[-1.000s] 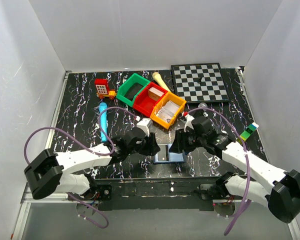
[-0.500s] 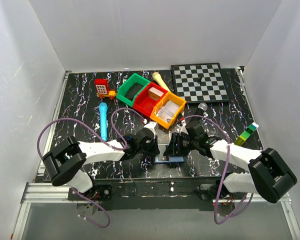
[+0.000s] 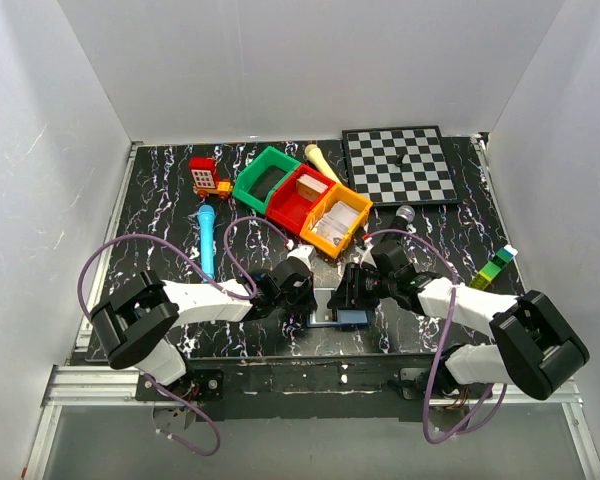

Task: Take the credit cards out of the card holder
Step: Remove the credit card from the card holder.

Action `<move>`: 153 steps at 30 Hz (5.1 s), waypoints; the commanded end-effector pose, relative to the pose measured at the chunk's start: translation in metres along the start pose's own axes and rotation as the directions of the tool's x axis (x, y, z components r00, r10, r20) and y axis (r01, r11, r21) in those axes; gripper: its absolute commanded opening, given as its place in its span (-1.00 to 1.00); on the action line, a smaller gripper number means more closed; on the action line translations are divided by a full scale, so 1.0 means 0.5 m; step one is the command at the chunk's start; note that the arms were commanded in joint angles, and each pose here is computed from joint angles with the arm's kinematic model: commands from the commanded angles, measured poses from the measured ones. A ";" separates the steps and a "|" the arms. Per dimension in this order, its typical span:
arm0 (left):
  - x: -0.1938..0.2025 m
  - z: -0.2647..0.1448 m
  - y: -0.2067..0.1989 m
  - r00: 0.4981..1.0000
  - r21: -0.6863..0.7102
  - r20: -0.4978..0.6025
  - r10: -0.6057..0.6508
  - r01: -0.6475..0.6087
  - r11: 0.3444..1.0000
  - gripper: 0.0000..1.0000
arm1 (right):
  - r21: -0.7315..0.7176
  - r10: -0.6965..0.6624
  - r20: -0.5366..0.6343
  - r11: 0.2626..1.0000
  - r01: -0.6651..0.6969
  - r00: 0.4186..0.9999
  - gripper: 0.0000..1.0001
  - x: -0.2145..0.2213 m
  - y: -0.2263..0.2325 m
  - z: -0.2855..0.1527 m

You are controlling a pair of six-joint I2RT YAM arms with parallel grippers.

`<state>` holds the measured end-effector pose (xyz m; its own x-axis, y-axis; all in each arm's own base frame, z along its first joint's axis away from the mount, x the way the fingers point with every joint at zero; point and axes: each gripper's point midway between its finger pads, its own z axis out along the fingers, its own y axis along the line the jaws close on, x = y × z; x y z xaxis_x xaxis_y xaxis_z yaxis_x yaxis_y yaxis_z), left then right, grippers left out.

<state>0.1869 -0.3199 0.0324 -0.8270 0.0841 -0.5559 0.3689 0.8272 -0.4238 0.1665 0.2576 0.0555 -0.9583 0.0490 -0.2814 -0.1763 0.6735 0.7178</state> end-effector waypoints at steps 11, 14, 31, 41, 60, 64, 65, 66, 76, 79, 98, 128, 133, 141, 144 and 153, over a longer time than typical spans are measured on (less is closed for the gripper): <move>0.001 0.008 0.005 1.000 -0.020 0.005 -0.012 0.012 1.000 -0.96 | 0.026 0.028 -0.002 0.999 -0.028 1.000 -0.10 -0.010 -0.024 0.016; 0.007 0.010 0.009 1.000 -0.024 -0.003 -0.013 0.013 1.000 -0.99 | 0.020 0.029 -0.006 0.999 -0.029 1.000 -0.14 -0.010 -0.023 0.018; 0.038 0.019 0.027 0.999 -0.045 -0.046 -0.023 0.021 0.999 -1.00 | -0.009 0.026 -0.019 1.000 -0.026 0.999 -0.49 -0.007 -0.017 0.021; 0.048 0.021 0.037 0.998 -0.060 -0.055 -0.032 0.029 0.998 -1.00 | 0.025 0.059 -0.026 0.998 -0.058 0.998 -0.26 -0.006 -0.035 0.020; 0.052 0.018 0.045 0.998 -0.072 -0.052 -0.038 0.034 0.997 -1.00 | 0.079 0.074 0.005 0.994 -0.074 0.997 0.01 -0.016 -0.056 0.004; 0.052 0.017 0.045 0.998 -0.071 -0.051 -0.038 0.034 0.997 -1.00 | 0.061 0.066 -0.003 0.996 -0.066 0.998 0.00 -0.016 -0.050 0.005; 0.051 0.018 0.045 0.998 -0.073 -0.050 -0.038 0.034 0.997 -1.00 | 0.048 0.062 -0.012 0.997 -0.061 0.998 -0.03 -0.014 -0.046 0.007; 0.052 0.018 0.045 0.998 -0.071 -0.053 -0.036 0.032 0.997 -1.00 | 0.036 0.061 -0.015 0.998 -0.060 0.998 -0.06 -0.015 -0.042 0.008; 0.057 0.024 0.046 0.997 -0.071 -0.062 -0.035 0.030 0.997 -1.00 | -0.056 0.061 -0.056 0.996 -0.064 0.997 -0.21 -0.008 -0.017 0.019; 0.062 0.023 0.048 0.997 -0.073 -0.066 -0.035 0.030 0.997 -1.00 | -0.074 0.055 -0.046 0.996 -0.058 0.997 -0.23 -0.008 -0.012 0.018; 0.069 0.029 0.053 0.996 -0.081 -0.077 -0.042 0.036 0.996 -1.00 | -0.210 0.010 0.007 0.978 -0.009 1.000 -0.53 -0.024 0.039 0.003; 0.076 0.021 0.072 0.996 -0.113 -0.065 -0.063 0.056 0.992 -1.00 | -0.130 0.005 0.030 0.992 -0.001 1.000 -0.92 -0.028 0.013 -0.012; 0.076 0.023 0.067 0.996 -0.101 -0.068 -0.061 0.054 0.993 -1.00 | -0.159 -0.001 0.019 0.987 0.004 1.000 -0.66 -0.027 0.022 -0.012; 0.073 0.029 0.039 0.996 -0.027 -0.077 -0.039 0.037 0.999 -1.00 | -0.209 0.007 0.016 0.978 -0.003 1.000 -0.24 -0.031 0.040 -0.011; 0.074 0.032 0.030 0.996 -0.008 -0.086 -0.031 0.030 1.000 -1.00 | -0.227 0.015 0.008 0.974 -0.013 1.000 -0.24 -0.030 0.044 -0.008; 0.072 0.035 0.025 0.996 0.004 -0.082 -0.020 0.021 1.000 -1.00 | -0.241 0.016 -0.005 0.970 -0.017 1.000 -0.28 -0.032 0.051 -0.004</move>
<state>0.1870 -0.3316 0.0225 -0.8359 0.0317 -0.5480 0.3498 0.8000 -0.4874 0.1707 0.2613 0.0615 -0.9707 0.0711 -0.2297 -0.1559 0.5410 0.8264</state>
